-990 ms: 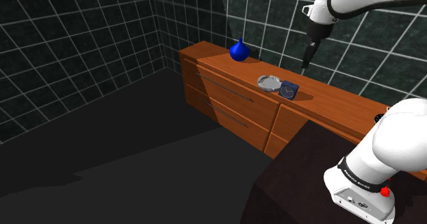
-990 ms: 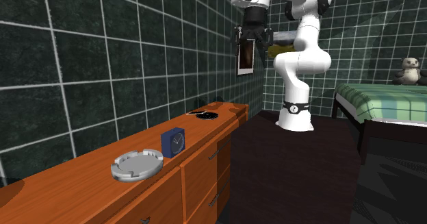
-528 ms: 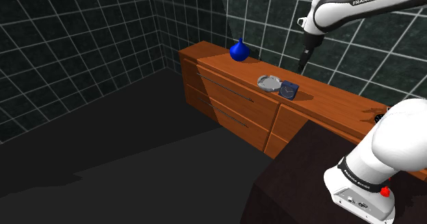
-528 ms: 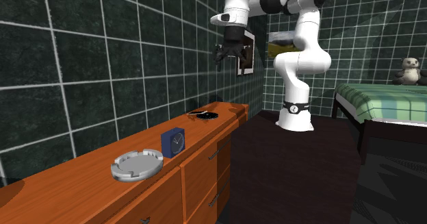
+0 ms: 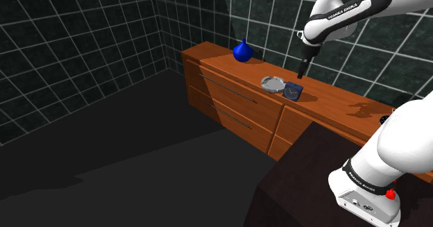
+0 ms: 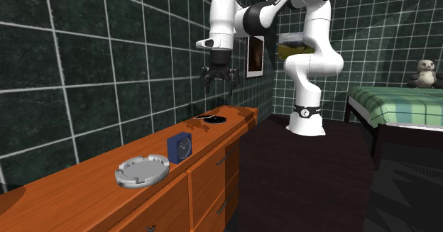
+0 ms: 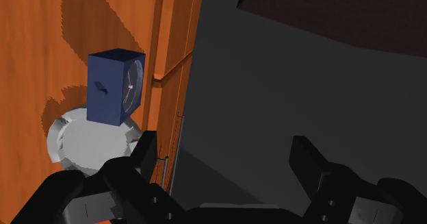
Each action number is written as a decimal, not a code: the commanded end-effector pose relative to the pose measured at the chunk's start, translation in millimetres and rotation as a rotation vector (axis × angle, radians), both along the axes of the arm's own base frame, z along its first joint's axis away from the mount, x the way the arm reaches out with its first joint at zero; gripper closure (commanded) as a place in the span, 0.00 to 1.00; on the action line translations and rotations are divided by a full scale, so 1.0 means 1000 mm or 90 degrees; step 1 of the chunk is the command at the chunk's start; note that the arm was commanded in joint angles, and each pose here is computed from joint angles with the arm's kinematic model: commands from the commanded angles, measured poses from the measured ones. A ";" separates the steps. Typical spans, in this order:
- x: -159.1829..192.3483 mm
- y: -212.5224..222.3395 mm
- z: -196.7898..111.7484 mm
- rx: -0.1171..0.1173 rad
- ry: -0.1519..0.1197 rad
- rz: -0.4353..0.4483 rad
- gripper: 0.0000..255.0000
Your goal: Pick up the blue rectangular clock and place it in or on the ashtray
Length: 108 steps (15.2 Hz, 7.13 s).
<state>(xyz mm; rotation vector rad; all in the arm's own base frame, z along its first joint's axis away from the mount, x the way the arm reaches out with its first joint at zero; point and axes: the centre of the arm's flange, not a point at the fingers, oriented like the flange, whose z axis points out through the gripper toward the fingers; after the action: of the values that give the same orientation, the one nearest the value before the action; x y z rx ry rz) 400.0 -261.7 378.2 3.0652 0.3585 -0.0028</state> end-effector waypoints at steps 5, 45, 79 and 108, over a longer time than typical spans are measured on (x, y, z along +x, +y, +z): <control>0.025 -0.055 -0.056 0.008 0.003 0.007 0.00; 0.076 -0.163 -0.201 0.028 0.009 0.020 1.00; 0.233 -0.195 -0.113 0.028 0.009 0.020 1.00; 0.233 -0.194 -0.141 0.028 0.009 0.020 0.00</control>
<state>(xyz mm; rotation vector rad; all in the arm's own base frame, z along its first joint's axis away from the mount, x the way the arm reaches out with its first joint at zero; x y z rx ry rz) 632.9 -455.4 226.3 3.1039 0.4128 -0.0156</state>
